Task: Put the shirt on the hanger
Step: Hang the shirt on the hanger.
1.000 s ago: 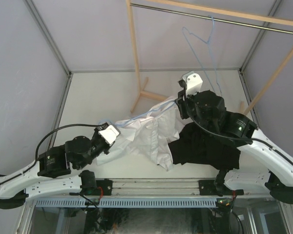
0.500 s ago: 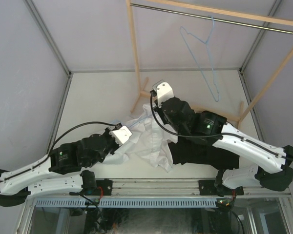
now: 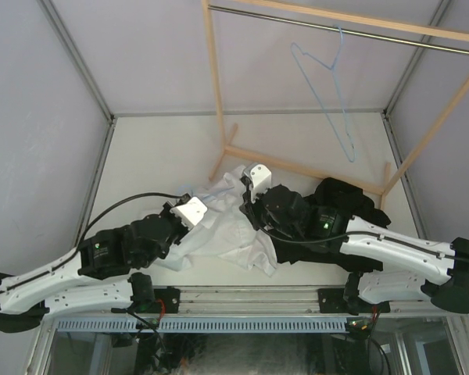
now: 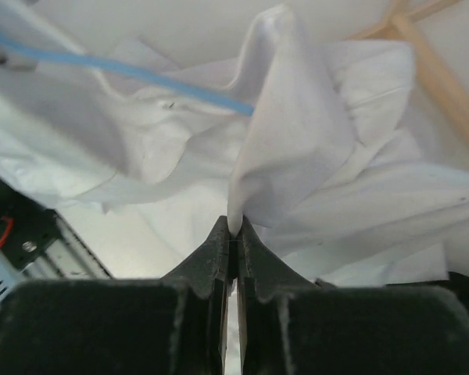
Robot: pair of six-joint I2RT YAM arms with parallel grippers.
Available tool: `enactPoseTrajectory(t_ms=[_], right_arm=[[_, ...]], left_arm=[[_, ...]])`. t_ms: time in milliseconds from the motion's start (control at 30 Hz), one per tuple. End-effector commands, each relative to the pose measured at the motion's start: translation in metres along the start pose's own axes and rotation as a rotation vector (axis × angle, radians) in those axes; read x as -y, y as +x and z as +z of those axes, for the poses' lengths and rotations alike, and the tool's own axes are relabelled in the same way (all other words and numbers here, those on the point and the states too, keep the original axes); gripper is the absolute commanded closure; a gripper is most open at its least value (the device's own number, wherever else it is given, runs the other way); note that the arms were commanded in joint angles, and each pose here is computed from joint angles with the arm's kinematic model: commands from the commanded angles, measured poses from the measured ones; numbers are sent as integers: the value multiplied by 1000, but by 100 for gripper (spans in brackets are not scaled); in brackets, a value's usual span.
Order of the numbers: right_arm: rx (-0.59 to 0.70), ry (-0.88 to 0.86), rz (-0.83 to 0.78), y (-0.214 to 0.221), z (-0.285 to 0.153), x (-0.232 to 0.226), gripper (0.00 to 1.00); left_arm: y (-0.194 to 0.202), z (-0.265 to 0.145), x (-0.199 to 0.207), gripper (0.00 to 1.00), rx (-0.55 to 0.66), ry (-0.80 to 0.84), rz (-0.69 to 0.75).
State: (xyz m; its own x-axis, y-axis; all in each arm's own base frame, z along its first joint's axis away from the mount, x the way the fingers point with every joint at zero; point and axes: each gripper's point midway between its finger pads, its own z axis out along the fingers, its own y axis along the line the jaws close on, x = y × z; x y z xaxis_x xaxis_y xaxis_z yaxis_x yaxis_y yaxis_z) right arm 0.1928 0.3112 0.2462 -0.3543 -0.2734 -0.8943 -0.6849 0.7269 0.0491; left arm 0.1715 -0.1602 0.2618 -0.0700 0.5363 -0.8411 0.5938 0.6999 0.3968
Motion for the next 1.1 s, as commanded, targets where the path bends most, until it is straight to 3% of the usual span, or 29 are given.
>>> enactPoseTrajectory(t_ms=[0,267,733,900,1067], right_arm=[[120,-224,127,-19,-18,-52,100],[248,-415,109,-45,-50,-92,100],[477,-433,52,-161,-95,-86,100],[463,-459,55,-163,-94,-91,100],[341,-512,77,-113,-62,-117,100]], left_arm=[[-46,-13,-39,100,146,-137,-203],[-101,-39,-79,100,282,-205,-255],[-242,-119,-159,100,544,-269,-174],[-253,-127,-172,100,535,-311,-141],[-221,-94,-146,100,432,-294,-108]])
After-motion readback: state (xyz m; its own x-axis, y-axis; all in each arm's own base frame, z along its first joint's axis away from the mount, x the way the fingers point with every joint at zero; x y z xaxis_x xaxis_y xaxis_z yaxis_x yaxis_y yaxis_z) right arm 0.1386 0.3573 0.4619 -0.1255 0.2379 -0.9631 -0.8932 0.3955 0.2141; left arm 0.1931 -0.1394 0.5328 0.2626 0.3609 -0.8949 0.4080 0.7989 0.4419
